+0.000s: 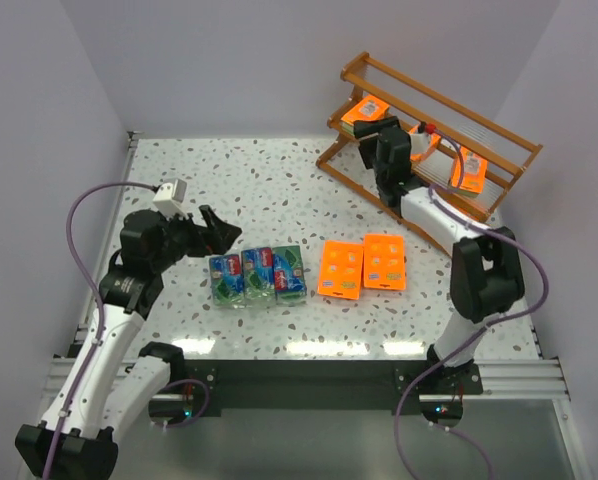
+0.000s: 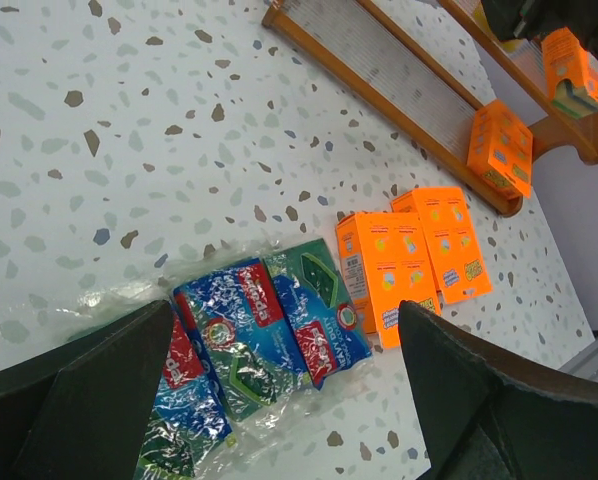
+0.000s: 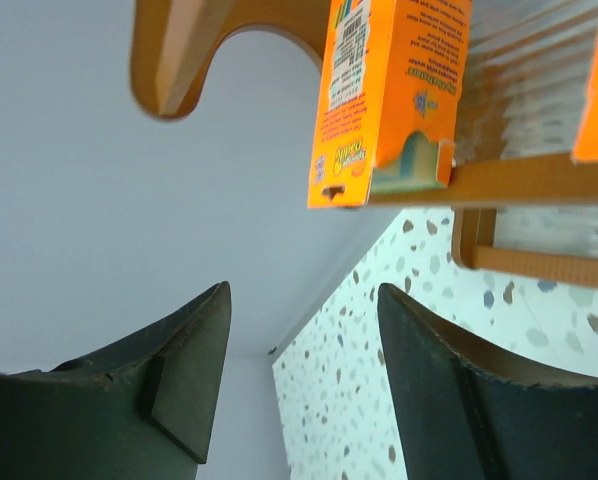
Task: Place and organize the cleaning sponges onto the shelf
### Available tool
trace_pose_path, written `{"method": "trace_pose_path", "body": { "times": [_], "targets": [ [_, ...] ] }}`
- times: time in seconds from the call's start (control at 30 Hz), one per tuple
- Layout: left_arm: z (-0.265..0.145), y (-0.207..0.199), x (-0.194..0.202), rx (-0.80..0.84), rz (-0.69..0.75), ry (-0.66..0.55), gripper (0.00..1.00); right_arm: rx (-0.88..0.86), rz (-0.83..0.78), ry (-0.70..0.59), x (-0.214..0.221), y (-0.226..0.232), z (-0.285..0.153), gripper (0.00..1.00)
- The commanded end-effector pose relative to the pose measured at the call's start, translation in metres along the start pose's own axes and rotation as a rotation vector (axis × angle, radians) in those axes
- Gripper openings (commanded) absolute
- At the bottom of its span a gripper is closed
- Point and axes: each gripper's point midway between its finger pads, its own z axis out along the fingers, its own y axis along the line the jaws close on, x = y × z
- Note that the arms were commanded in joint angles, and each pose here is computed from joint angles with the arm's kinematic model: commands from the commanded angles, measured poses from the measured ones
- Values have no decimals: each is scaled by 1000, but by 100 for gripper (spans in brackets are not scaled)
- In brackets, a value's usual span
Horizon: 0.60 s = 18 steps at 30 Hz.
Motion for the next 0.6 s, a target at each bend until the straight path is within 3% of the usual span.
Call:
{"method": "trace_pose_path", "body": {
  "times": [0.0, 0.1, 0.23, 0.4, 0.57],
  "targets": [
    [-9, -16, -23, 43, 12, -87, 100, -47, 25, 56, -12, 20, -47, 64],
    [-12, -17, -20, 53, -3, -87, 100, -24, -26, 194, -1, 13, -88, 65],
    [-18, -19, -14, 62, -21, -87, 100, 204, -187, 363, 12, -67, -156, 65],
    [-20, -20, -4, 82, -40, -66, 100, 407, -238, 356, -3, -170, -228, 67],
    [-20, -22, 5, 104, -52, -36, 100, 440, -143, 389, 2, -207, -273, 68]
  ]
}}
